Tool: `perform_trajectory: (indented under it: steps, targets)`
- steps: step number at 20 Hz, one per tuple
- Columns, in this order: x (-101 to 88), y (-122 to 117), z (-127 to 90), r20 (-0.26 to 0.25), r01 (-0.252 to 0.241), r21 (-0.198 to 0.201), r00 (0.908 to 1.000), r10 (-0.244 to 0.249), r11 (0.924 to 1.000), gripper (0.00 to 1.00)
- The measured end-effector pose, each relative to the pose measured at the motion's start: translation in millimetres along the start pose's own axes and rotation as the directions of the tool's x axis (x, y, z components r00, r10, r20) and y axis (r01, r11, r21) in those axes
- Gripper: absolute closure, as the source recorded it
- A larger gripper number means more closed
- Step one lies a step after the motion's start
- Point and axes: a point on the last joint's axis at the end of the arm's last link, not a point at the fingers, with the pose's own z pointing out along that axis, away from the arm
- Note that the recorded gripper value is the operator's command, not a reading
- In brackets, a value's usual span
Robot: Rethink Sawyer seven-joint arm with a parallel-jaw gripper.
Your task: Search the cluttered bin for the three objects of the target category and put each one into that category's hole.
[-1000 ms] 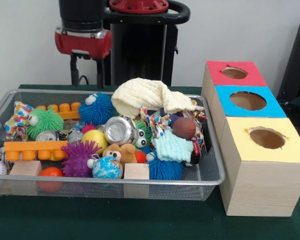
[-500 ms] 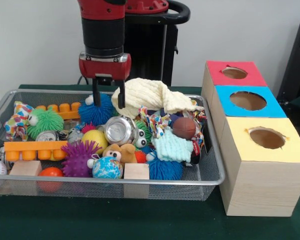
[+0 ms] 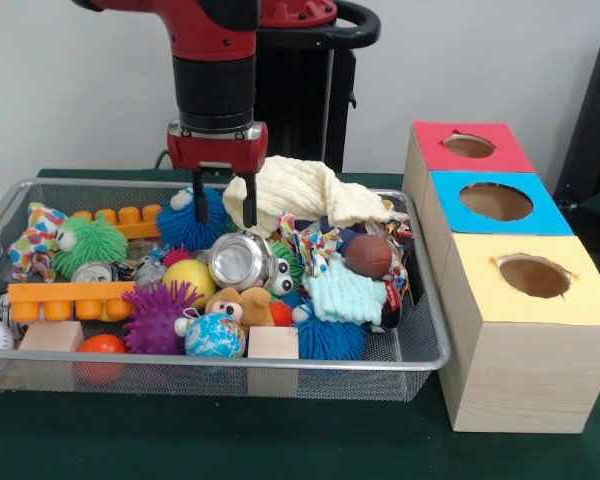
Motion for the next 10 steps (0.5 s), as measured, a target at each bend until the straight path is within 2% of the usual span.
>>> perform_trajectory:
  steps: [10]
  targets:
    - [6.0,-0.4,7.9,-0.018,-0.006,-0.008,0.9998,0.006,0.9999,0.00]
